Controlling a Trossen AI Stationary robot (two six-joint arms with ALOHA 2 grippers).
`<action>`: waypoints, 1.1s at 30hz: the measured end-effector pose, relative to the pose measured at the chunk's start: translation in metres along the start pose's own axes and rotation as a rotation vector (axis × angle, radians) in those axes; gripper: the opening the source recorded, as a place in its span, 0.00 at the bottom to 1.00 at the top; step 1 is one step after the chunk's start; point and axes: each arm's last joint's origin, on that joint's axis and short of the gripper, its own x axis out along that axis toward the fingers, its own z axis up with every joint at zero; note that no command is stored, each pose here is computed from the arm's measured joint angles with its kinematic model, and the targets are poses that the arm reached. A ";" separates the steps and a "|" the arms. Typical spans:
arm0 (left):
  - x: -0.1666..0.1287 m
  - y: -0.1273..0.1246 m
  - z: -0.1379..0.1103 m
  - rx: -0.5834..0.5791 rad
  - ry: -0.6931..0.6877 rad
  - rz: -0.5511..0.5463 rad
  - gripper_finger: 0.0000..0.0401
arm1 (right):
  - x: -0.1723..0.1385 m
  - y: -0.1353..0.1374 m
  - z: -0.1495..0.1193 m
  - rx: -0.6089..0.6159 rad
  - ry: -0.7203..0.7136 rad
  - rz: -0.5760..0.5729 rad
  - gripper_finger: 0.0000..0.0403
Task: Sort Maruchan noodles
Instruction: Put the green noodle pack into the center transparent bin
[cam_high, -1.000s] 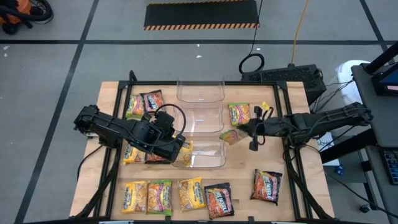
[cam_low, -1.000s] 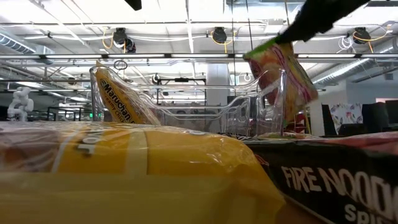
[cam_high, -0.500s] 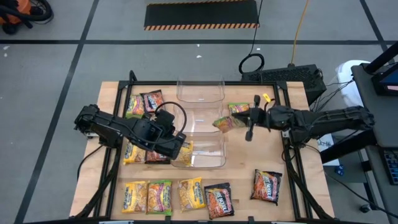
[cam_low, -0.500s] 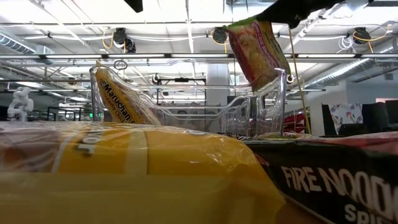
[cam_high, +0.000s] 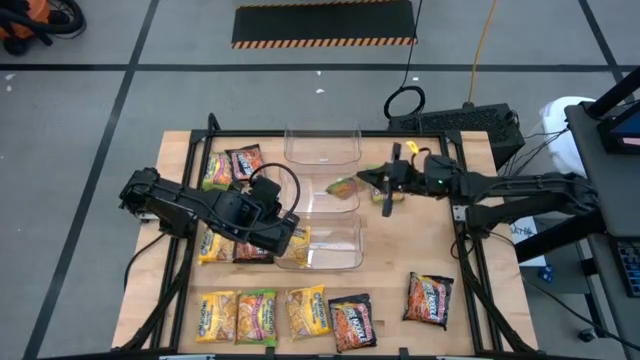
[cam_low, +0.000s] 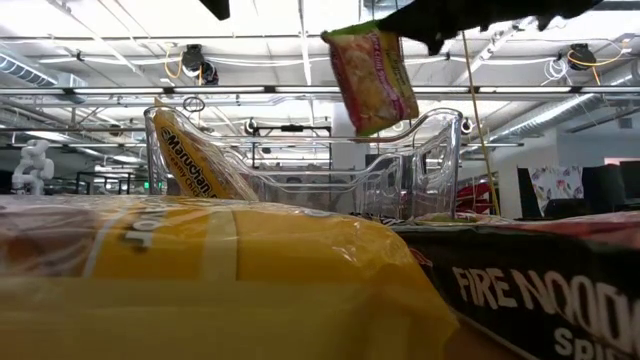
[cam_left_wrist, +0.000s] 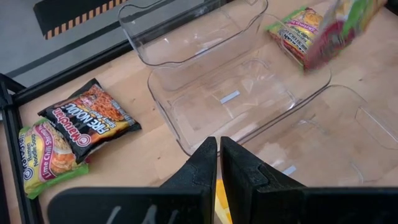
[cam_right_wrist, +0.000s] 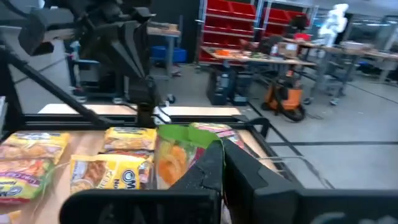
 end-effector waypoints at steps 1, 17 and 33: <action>0.000 0.000 0.000 0.000 0.000 0.000 0.07 | 0.004 -0.001 -0.002 0.000 -0.004 0.025 0.00; 0.000 0.000 0.000 -0.018 0.000 0.000 0.07 | 0.038 -0.032 -0.027 0.008 -0.037 0.204 0.00; 0.001 -0.001 0.001 0.084 -0.003 -0.006 0.07 | 0.038 -0.043 -0.030 0.031 -0.039 0.240 0.00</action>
